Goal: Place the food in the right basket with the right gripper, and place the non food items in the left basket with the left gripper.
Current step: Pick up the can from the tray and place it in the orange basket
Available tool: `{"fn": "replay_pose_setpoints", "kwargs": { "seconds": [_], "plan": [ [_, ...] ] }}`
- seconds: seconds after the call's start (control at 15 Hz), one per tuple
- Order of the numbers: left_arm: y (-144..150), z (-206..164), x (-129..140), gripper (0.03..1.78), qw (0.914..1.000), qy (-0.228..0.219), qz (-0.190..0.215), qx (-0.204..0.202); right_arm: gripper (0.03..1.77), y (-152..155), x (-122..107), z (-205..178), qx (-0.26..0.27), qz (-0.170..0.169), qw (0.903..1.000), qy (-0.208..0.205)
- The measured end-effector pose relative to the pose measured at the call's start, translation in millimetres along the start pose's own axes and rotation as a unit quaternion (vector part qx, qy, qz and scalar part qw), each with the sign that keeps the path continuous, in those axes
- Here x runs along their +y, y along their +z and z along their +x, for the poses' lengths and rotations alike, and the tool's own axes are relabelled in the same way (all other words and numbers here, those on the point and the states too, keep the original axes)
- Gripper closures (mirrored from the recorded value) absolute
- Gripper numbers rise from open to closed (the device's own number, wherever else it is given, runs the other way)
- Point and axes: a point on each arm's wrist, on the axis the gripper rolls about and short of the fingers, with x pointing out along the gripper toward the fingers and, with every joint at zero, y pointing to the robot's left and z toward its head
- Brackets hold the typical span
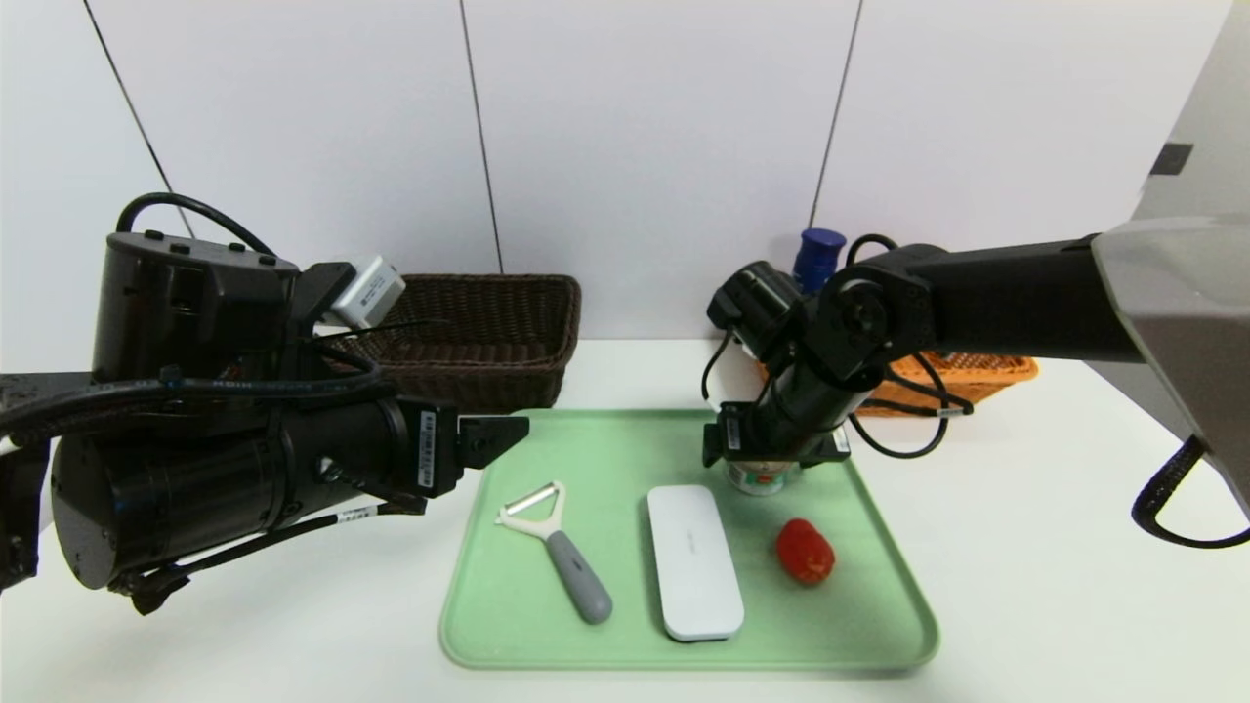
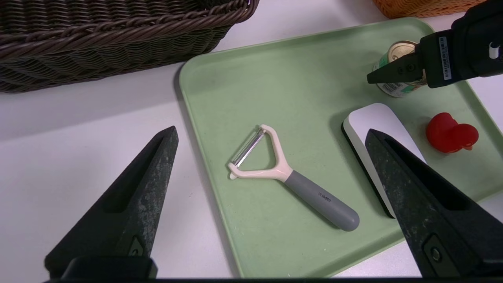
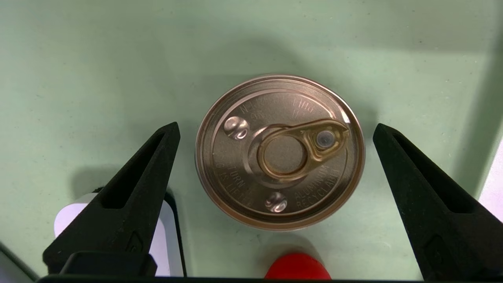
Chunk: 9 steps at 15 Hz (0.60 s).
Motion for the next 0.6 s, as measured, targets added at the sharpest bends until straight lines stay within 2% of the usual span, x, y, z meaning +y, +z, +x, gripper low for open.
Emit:
{"fn": "replay_pose_setpoints", "kwargs": {
  "seconds": [0.33,0.4,0.6],
  "plan": [
    [0.0,1.4,-0.2,0.12,1.0,0.0,0.0,0.001,0.1,0.2,-0.1,3.5,0.003,-0.001,1.0,-0.002],
    [-0.2,1.7,-0.2,0.12,1.0,0.0,0.0,0.002,0.19,0.4,-0.2,4.0,0.002,-0.001,1.0,-0.002],
    [-0.2,2.8,-0.3,0.12,1.0,0.0,0.0,0.003,0.65,0.8,0.1,4.4,0.002,-0.001,1.0,-0.001]
  ]
}}
